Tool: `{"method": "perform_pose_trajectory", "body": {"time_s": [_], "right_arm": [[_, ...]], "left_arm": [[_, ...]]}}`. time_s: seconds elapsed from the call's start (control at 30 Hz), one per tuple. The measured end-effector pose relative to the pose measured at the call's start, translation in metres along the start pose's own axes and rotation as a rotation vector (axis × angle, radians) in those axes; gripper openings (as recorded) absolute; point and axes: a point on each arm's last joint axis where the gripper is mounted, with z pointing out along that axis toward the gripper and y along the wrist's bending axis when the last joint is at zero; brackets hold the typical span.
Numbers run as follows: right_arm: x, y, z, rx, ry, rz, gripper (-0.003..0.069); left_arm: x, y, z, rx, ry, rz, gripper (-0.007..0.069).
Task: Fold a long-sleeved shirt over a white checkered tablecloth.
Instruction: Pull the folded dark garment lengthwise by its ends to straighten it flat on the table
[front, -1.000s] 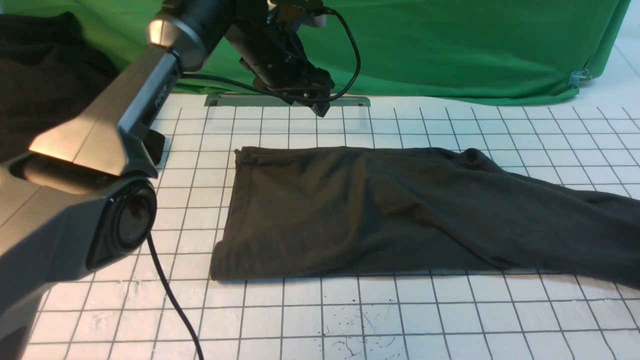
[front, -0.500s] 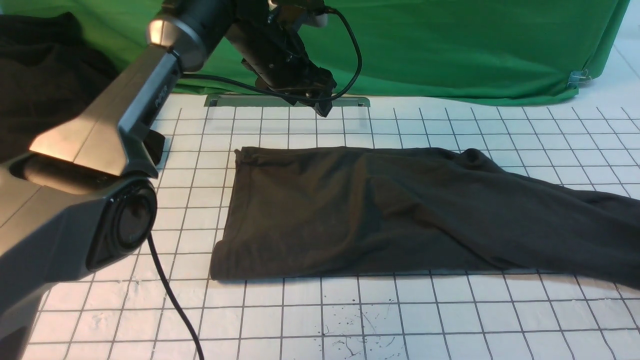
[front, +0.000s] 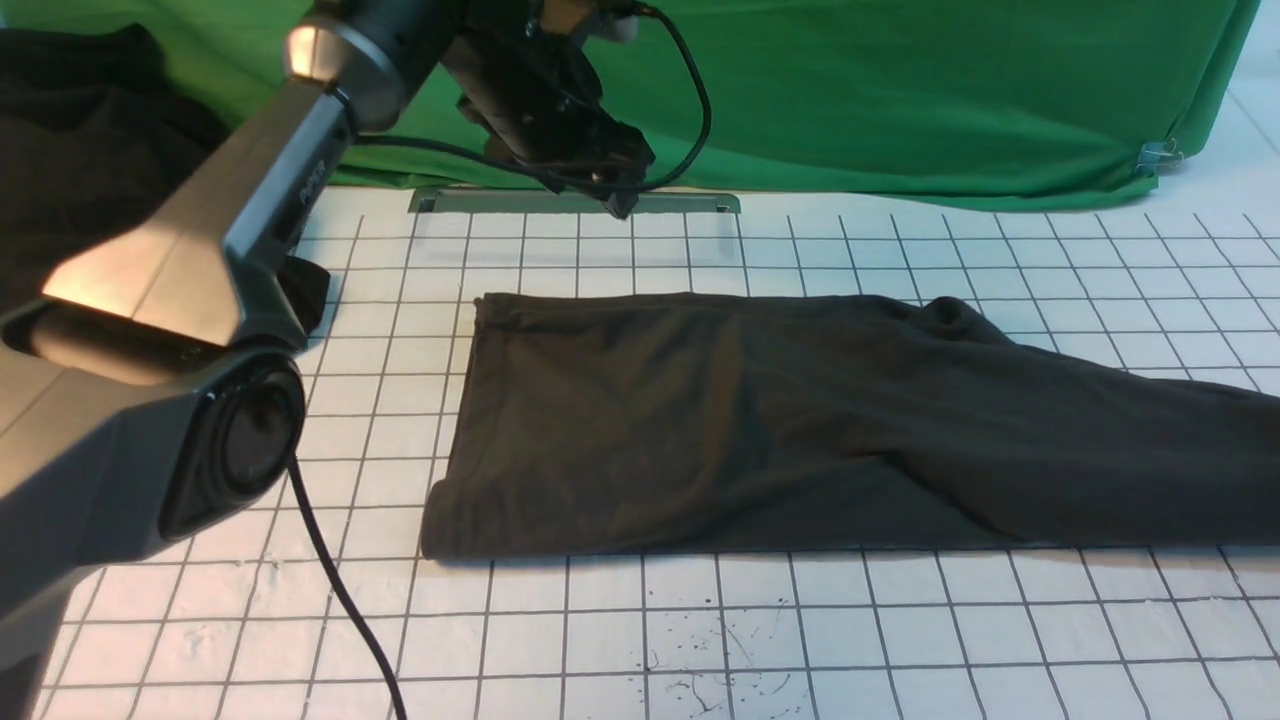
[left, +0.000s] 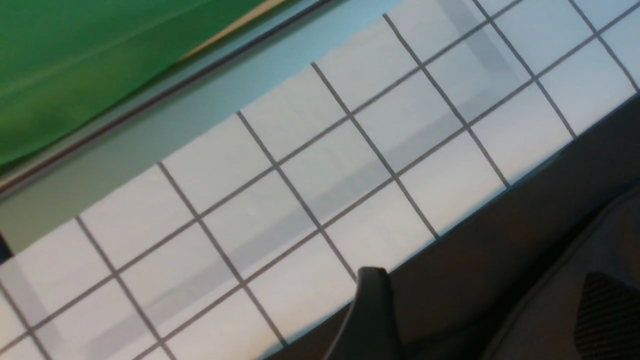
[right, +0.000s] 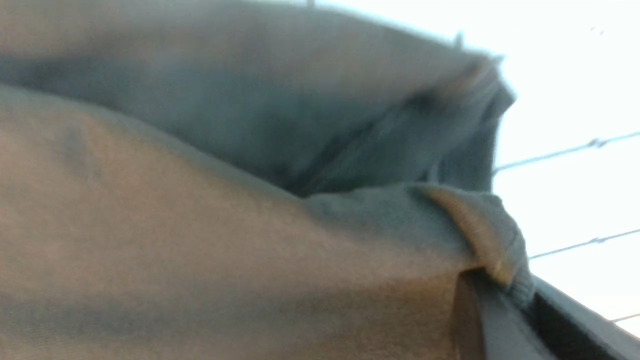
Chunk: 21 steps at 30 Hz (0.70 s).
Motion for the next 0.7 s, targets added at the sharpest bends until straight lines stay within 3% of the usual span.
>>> {"method": "perform_pose_trajectory", "body": {"time_s": [0.17,0.37,0.47,0.5,0.6,0.63,0.7], "right_arm": [[-0.015,-0.002,-0.009,0.01,-0.099,0.001,0.0025],[-0.026,-0.002,0.025,0.013,-0.139,-0.004,0.0076],[-0.027,-0.001,0.049,0.013,-0.119,-0.006,0.0207],[-0.027,-0.001,0.051,0.014,-0.116,-0.006,0.0207],[-0.027,-0.001,0.062,0.016,-0.103,0.0,0.0421],[-0.027,-0.001,0.062,0.016,-0.101,0.001,0.0432],[-0.03,-0.002,0.059,0.017,-0.114,0.031,0.0545]], "left_arm": [[-0.003,0.009,-0.013,-0.019,-0.023,-0.036,0.0498],[0.008,0.03,0.002,0.003,0.0,-0.131,0.0498],[0.017,0.045,0.013,0.062,0.012,-0.234,0.0498],[0.017,0.045,0.014,0.066,0.013,-0.241,0.0498],[0.02,0.057,0.011,0.154,-0.005,-0.37,0.0498],[0.021,0.057,0.011,0.161,-0.004,-0.378,0.0498],[0.02,0.061,0.0,0.234,-0.024,-0.452,0.0498]]}}
